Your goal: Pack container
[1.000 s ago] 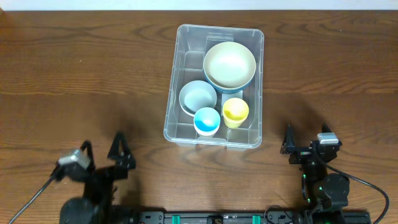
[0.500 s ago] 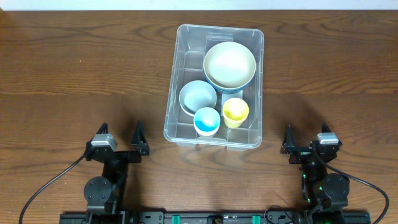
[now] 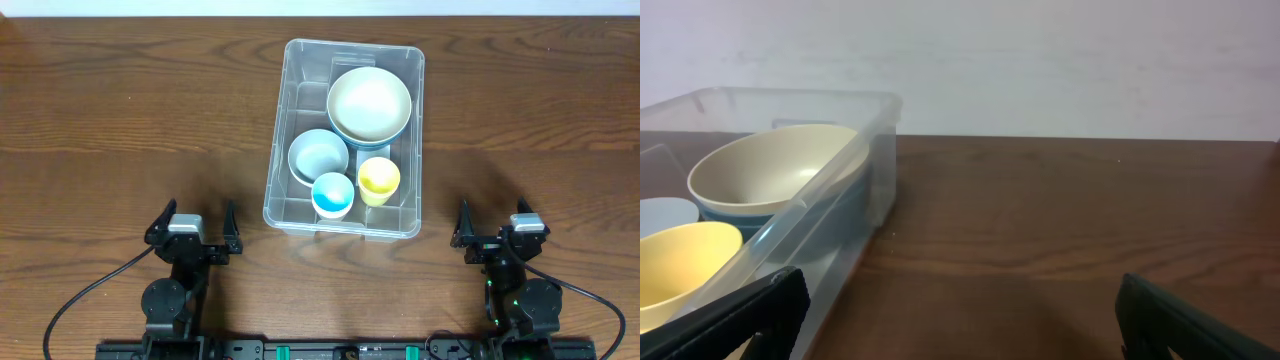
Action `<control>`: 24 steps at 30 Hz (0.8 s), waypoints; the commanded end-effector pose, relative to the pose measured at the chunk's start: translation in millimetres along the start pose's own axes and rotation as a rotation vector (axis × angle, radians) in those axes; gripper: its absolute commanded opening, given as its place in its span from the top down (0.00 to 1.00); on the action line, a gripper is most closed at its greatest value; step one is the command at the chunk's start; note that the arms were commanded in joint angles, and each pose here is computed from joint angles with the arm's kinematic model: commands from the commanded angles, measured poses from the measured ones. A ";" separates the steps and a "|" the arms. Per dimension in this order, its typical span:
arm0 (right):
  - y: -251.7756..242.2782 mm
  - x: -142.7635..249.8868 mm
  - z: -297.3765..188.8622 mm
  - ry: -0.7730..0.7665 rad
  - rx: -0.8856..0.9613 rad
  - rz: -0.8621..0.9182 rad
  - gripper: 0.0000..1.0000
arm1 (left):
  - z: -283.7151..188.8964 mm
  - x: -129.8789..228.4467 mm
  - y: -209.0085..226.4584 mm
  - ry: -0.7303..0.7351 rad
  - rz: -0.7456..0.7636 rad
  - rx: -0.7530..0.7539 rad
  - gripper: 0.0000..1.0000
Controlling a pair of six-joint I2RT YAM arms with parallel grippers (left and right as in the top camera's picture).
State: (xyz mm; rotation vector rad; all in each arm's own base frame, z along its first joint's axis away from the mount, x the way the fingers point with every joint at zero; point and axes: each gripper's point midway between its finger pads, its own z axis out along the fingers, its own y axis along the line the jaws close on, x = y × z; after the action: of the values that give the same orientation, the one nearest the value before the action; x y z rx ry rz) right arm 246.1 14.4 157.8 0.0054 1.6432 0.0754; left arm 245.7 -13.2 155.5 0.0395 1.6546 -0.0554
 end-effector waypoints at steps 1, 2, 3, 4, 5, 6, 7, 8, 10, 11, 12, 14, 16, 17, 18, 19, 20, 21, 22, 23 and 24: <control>-2.8 0.2 -0.3 -0.001 0.011 -0.011 0.01 | -0.1 6.6 -0.2 0.020 0.072 0.005 0.02; -2.8 0.2 -0.3 -0.001 0.011 -0.011 0.01 | -0.1 6.5 -0.3 0.020 0.065 0.005 0.02; -2.8 0.2 -0.3 -0.001 0.011 -0.011 0.01 | -0.1 6.6 -0.3 0.020 0.059 0.005 0.02; -2.8 0.2 -0.3 -0.001 0.011 -0.011 0.01 | -0.1 6.6 -0.3 0.020 0.058 0.005 0.02; -2.8 0.2 -0.3 -0.001 0.011 -0.011 0.01 | -0.1 6.6 -0.1 0.020 0.058 0.005 0.02; -2.8 0.2 -0.3 -0.001 0.011 -0.011 0.01 | -0.1 6.7 -0.1 0.020 0.058 0.005 0.02; -2.8 0.2 -0.3 -0.001 0.011 -0.011 0.01 | -0.1 6.7 -0.1 0.020 0.058 0.005 0.02; -2.8 0.2 -0.3 -0.001 0.011 -0.011 0.01 | -0.1 6.7 -0.1 0.020 0.058 0.005 0.02; -2.8 0.2 -0.3 -0.001 0.011 -0.011 0.01 | -0.1 6.7 -0.1 0.020 0.058 0.005 0.02; -2.8 0.2 -0.3 -0.001 0.011 -0.011 0.01 | 0.0 7.0 -0.1 0.022 0.058 0.005 0.02; -2.8 0.2 -0.3 -0.001 0.011 -0.011 0.01 | 0.0 7.1 -0.1 0.022 0.058 0.005 0.02; -2.8 0.2 -0.3 -0.001 0.011 -0.011 0.01 | 0.0 7.1 -0.1 0.022 0.058 0.005 0.02; -2.8 0.3 -0.2 -0.001 0.011 -0.011 0.01 | 0.0 7.1 -0.1 0.022 0.058 0.005 0.02; -2.8 0.3 -0.2 -0.001 0.011 -0.011 0.01 | 0.0 7.1 -0.1 0.022 0.058 0.005 0.02; -2.8 0.3 -0.2 -0.001 0.011 -0.011 0.01 | 0.0 7.1 -0.1 0.022 0.058 0.005 0.02; -2.8 0.3 -0.2 -0.001 0.011 -0.011 0.01 | 0.0 7.1 -0.1 0.022 0.058 0.005 0.02; -2.8 0.2 -0.3 -0.001 0.011 -0.011 0.01 | 0.0 7.1 -0.1 0.022 0.058 0.005 0.02; -2.8 0.3 -0.2 -0.001 0.011 -0.011 0.01 | 0.0 7.1 -0.1 0.022 0.058 0.005 0.02; -2.8 0.3 -0.2 -0.001 0.011 -0.011 0.01 | 0.0 7.1 -0.1 0.022 0.058 0.005 0.02; -2.8 0.3 -0.2 -0.001 0.011 -0.011 0.01 | 0.0 7.1 -0.1 0.022 0.058 0.005 0.02; -2.8 0.3 -0.2 -0.001 0.011 -0.011 0.01 | 0.0 7.1 -0.1 0.022 0.058 0.005 0.02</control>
State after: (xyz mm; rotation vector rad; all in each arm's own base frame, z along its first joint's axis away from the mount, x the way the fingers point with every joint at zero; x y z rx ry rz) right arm 246.1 14.4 157.8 0.0054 1.6432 0.0754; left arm 245.6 -13.2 155.4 0.0806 1.6537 -0.0177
